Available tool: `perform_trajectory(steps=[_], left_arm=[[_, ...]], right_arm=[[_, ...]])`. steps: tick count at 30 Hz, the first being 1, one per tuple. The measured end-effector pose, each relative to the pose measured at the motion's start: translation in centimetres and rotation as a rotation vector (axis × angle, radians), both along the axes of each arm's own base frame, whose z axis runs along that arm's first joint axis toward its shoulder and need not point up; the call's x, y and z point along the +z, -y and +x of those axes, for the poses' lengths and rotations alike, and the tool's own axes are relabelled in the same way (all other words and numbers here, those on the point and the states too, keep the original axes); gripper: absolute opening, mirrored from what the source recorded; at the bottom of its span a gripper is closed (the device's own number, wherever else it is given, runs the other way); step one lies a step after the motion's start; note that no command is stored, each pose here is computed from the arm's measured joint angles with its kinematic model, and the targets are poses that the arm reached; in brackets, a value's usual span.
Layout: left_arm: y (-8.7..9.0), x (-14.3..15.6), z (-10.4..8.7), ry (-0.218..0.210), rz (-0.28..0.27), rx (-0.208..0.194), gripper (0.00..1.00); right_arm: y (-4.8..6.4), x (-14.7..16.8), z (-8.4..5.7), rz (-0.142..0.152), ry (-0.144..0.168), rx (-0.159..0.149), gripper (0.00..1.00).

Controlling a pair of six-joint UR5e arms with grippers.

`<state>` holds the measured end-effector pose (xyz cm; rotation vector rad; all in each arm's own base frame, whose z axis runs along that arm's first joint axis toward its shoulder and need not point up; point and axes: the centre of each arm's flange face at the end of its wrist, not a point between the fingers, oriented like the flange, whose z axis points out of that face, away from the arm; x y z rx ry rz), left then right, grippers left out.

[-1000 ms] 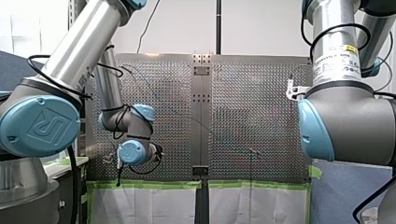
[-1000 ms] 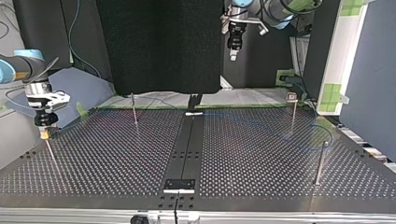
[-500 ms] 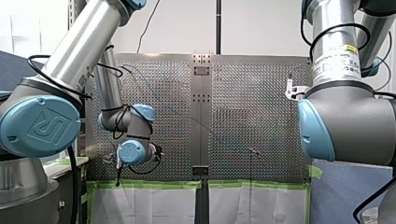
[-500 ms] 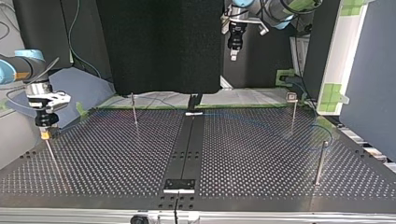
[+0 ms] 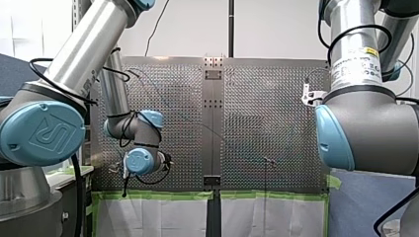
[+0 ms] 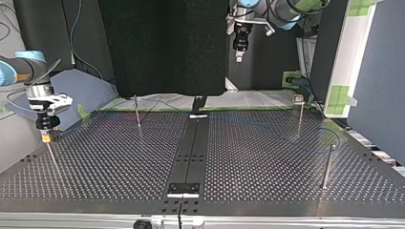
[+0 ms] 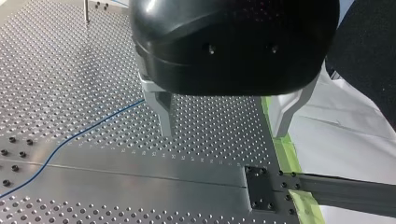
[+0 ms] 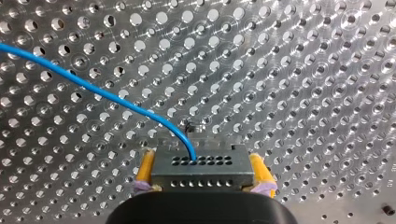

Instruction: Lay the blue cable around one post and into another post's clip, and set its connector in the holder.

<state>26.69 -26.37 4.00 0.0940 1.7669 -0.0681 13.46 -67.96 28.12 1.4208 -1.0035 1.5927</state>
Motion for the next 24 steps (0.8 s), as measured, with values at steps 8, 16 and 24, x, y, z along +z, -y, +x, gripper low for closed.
perform_trajectory(steps=[8, 16, 24], left_arm=[[-0.1, 0.0, 0.1, -0.001, 0.001, 0.004, 1.0], [-0.2, 0.0, 0.2, 0.0, 0.004, 0.006, 1.0], [-0.2, 0.0, 0.2, -0.002, 0.007, 0.007, 1.0]], right_arm=[[0.0, 0.1, -0.9, 0.016, 0.003, -0.013, 0.09], [0.0, 0.0, -1.0, 0.017, 0.003, -0.015, 0.68], [0.0, 0.1, -1.0, 0.016, 0.003, -0.015, 0.91]])
